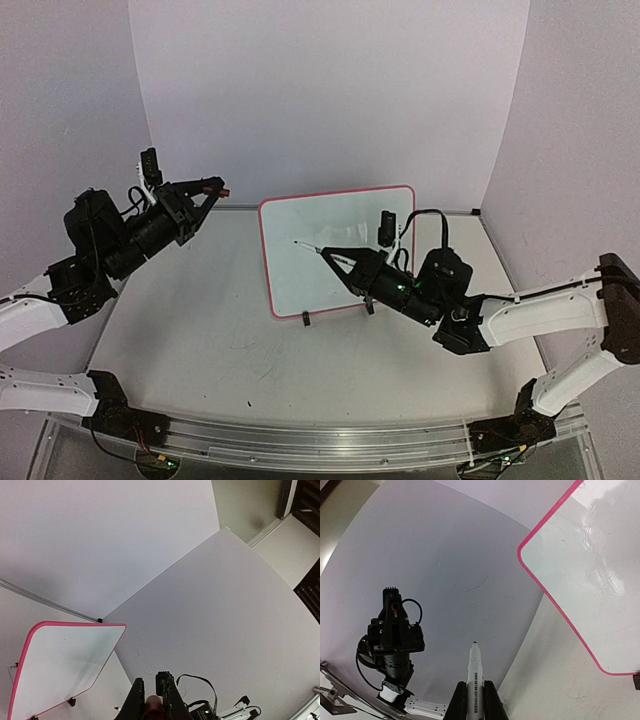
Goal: Write a sentence on the whiteboard
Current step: Open the pen cap from the whiteboard marker, then place the pen cap at the center of the board.
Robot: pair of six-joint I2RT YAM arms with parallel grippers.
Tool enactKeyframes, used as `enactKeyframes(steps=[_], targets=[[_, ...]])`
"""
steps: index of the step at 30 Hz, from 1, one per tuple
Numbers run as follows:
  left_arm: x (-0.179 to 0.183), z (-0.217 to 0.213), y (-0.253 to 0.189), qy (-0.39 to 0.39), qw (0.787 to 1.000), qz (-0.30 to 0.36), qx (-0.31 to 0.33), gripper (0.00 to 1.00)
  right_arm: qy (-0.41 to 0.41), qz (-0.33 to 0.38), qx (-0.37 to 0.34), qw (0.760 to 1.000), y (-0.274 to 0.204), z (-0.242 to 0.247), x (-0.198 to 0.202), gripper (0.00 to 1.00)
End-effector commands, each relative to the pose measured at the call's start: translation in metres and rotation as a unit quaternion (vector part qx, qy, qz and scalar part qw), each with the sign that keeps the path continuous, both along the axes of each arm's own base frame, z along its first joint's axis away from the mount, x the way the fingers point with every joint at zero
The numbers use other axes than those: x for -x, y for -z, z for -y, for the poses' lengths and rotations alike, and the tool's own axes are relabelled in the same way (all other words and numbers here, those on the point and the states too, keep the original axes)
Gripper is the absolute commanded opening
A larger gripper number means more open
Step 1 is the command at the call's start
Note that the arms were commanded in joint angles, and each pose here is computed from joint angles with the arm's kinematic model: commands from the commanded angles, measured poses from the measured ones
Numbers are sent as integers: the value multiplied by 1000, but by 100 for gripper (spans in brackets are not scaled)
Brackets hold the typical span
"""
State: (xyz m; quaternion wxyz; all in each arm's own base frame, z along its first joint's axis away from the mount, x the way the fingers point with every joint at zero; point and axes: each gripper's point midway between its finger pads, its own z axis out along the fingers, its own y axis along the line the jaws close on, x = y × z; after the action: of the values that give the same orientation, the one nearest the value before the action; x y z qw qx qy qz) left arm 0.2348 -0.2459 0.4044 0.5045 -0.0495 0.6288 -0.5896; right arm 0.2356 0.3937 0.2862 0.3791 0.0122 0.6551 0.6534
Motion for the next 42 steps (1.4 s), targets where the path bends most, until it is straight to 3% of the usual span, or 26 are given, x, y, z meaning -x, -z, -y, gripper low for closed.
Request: enactKeyframes(steps=[1,6,11,18,30,38,42], targets=[[-13,-6,26,-44,994,-41,-94,0,26,22,27,999,-12,19,3,0],[-19,-34,127,-70,952,-176,-240,0,43,48,151,986,-11,36,7,0],[-18,-51,212,-33,903,-283,-321,0,44,8,274,961,24,63,-4,0],[-20,-50,296,24,810,-344,-474,0,20,-29,288,957,47,74,-18,0],[-25,-30,349,79,774,-388,-495,1,5,-42,301,953,65,72,-15,0],[-27,-27,359,86,767,-396,-498,15,7,-54,304,951,73,75,-13,0],[-26,-27,363,88,763,-400,-501,27,4,-53,304,951,73,75,-12,0]])
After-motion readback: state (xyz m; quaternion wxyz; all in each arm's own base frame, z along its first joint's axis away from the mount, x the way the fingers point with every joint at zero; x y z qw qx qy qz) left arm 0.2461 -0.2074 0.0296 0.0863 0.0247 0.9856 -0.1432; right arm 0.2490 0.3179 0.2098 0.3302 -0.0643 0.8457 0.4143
